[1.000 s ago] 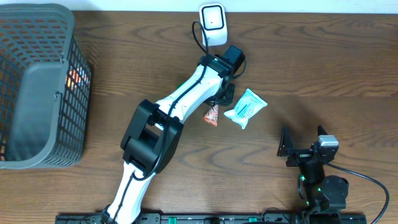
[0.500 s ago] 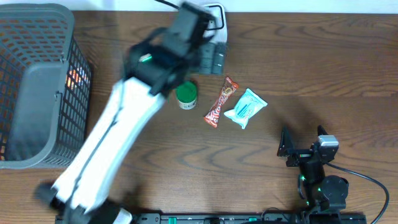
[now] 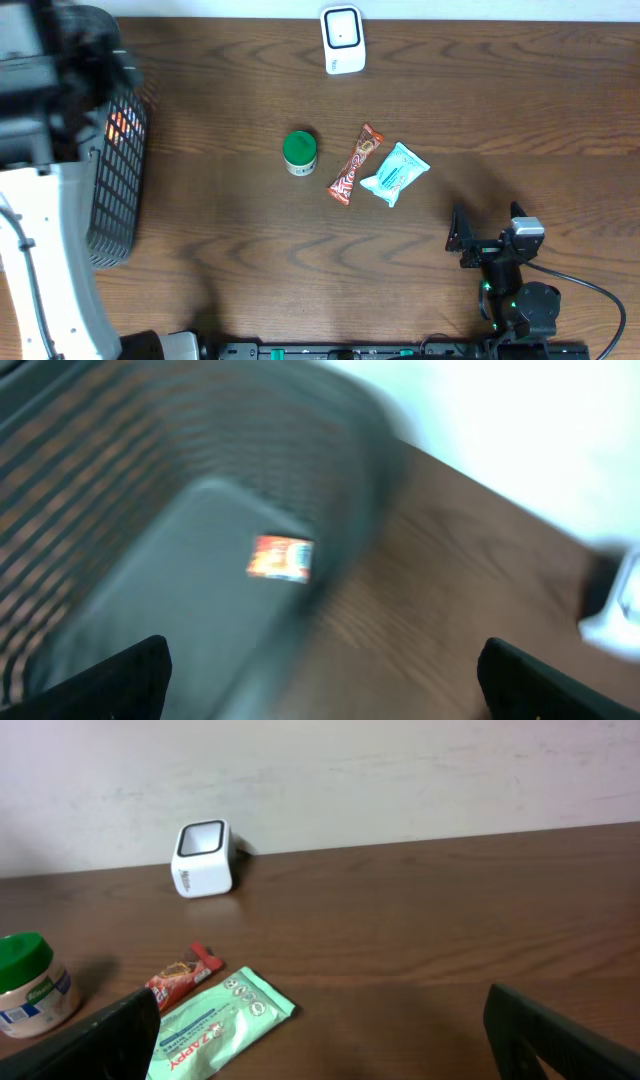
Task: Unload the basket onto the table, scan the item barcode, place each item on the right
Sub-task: 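Drop the Top bar on the table beside the wipes pack, then reach the left gripper into the basket toward the orange tissue pack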
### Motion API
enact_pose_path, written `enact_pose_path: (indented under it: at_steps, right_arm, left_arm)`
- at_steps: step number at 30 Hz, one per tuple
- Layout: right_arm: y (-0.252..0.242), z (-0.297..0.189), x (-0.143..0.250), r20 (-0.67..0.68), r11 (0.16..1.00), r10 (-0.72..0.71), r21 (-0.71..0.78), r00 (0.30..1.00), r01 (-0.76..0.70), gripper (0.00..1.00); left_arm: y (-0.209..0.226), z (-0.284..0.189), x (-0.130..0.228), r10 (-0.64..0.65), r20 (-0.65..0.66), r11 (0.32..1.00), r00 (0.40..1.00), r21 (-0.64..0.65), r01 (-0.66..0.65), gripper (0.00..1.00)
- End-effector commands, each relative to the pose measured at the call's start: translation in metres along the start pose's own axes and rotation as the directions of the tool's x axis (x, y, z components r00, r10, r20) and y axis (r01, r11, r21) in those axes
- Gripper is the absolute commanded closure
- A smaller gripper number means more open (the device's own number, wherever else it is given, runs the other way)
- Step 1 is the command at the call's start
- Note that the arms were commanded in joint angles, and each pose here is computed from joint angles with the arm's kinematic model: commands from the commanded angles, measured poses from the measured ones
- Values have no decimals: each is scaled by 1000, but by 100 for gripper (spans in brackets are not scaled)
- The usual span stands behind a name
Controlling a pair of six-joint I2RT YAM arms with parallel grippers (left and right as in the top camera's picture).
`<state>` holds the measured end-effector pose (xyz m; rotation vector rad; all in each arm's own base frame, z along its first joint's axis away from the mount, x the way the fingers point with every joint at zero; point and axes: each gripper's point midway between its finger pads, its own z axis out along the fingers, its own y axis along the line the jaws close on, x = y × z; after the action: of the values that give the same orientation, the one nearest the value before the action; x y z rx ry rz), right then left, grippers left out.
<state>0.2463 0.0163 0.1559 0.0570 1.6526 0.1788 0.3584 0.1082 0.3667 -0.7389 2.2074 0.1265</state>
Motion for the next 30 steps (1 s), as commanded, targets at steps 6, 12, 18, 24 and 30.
enact_pose_path:
  at_steps: [6, 12, 18, 24, 30]
  right_arm:
    - [2, 0, 1, -5, 1000, -11, -9, 1000, 11, 1]
    - [2, 0, 1, -5, 1000, -11, -9, 1000, 11, 1]
    - [2, 0, 1, -5, 1000, -11, -9, 1000, 11, 1]
    - [2, 0, 1, -5, 1000, -11, -9, 1000, 11, 1]
    - [2, 0, 1, -5, 1000, -11, -9, 1000, 11, 1]
  left_arm:
    - [88, 32, -4, -680, 28, 723, 733, -144, 676, 2]
    - [85, 73, 6, -690, -28, 712, 723, -205, 672, 2]
    - [94, 137, 31, -800, -40, 575, 599, -337, 745, 2]
    - [94, 201, 65, -878, -59, 449, 475, -445, 775, 2]
    - [86, 249, 98, -879, -128, 457, 460, -503, 733, 2]
